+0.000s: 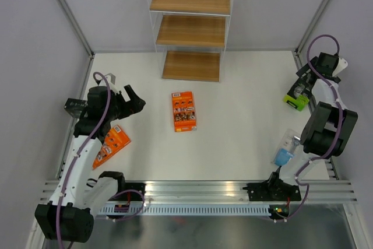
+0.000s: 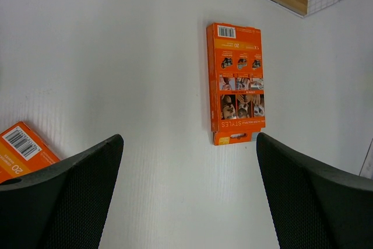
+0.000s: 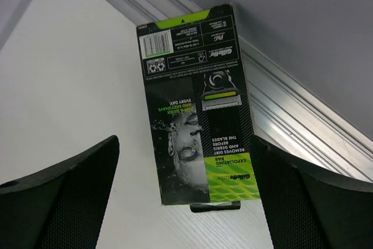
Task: Place and organize the shaving razors onto the shelf
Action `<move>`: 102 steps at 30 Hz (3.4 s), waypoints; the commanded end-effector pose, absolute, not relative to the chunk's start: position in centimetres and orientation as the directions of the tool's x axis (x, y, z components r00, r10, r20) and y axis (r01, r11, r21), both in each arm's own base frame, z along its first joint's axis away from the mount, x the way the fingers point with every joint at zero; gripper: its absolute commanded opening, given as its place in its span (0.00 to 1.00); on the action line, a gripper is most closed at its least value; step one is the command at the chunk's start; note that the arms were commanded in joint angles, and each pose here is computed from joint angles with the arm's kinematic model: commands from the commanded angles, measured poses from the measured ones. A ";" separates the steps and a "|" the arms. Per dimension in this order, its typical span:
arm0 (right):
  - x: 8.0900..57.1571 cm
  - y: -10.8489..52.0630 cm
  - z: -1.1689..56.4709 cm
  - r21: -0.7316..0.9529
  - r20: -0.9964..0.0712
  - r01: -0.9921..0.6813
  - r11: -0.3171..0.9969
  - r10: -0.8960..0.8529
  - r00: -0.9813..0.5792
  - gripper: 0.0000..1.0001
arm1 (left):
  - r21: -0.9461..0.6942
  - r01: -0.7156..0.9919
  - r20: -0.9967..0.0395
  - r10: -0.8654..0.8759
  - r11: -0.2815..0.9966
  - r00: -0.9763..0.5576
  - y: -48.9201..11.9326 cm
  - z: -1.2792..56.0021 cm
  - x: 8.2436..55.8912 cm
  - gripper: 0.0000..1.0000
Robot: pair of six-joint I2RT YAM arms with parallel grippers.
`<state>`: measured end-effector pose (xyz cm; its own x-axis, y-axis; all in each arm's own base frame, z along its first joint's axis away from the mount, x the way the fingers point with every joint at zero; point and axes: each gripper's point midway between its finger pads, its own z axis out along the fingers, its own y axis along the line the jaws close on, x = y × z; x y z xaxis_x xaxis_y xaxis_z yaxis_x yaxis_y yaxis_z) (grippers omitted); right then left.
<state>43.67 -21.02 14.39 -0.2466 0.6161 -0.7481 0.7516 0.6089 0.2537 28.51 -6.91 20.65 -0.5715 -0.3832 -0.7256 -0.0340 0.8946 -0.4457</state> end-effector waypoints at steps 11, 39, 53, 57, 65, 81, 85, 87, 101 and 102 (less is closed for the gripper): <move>45.8 -21.2 4.9 0.055 -0.676 0.649 0.759 0.507 -0.536 0.98 | -0.448 0.026 -0.752 -0.360 0.894 -0.552 -7.6 21.3 29.9 1.00; 40.7 -7.3 -1.4 0.047 -0.446 0.319 0.946 0.306 -0.841 0.62 | -0.433 0.138 -0.812 -0.319 0.891 -0.488 -8.1 24.1 27.7 1.00; 32.3 7.3 -0.3 0.234 -0.355 0.146 0.961 0.224 -0.908 0.57 | -0.479 0.169 -0.786 -0.336 0.861 -0.519 -9.3 24.4 27.5 1.00; 30.2 10.7 1.1 0.224 -0.369 0.112 0.968 0.190 -0.910 0.59 | -0.510 0.214 -0.770 -0.332 0.833 -0.544 -10.5 24.5 27.8 1.00; 23.7 16.3 2.6 0.282 -0.347 -0.010 0.959 0.093 -0.933 0.60 | -0.545 0.297 -0.761 -0.313 0.784 -0.569 -13.7 24.9 28.8 1.00; 36.4 9.8 17.6 0.303 -0.699 0.111 0.947 0.300 -0.649 0.98 | -0.796 0.086 -0.428 -0.456 0.600 -0.780 -31.0 18.9 22.8 0.81; 38.7 7.1 15.3 0.249 -0.726 0.082 0.965 0.242 -0.644 0.98 | -0.838 0.024 -0.366 -0.531 0.544 -0.764 -33.7 16.6 21.7 0.72; 40.3 7.2 14.9 0.253 -0.752 0.070 0.965 0.241 -0.614 0.98 | -0.834 -0.015 -0.349 -0.549 0.551 -0.759 -35.2 14.8 21.1 0.69; 42.4 10.9 8.1 0.413 -0.705 -0.029 0.910 0.299 -0.644 0.95 | -0.849 -0.163 -0.261 -0.666 0.503 -0.699 -40.6 8.7 19.3 0.64; 41.9 11.0 7.6 0.417 -0.695 -0.028 0.908 0.299 -0.654 0.95 | -0.849 -0.167 -0.256 -0.668 0.500 -0.699 -40.6 8.4 19.3 0.64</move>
<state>41.38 10.09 7.11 -0.6857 0.2863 -0.6693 0.0191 0.9262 0.3766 17.76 -39.08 6.67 -0.7630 -0.5556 -0.3303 -0.1080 0.6134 -0.7824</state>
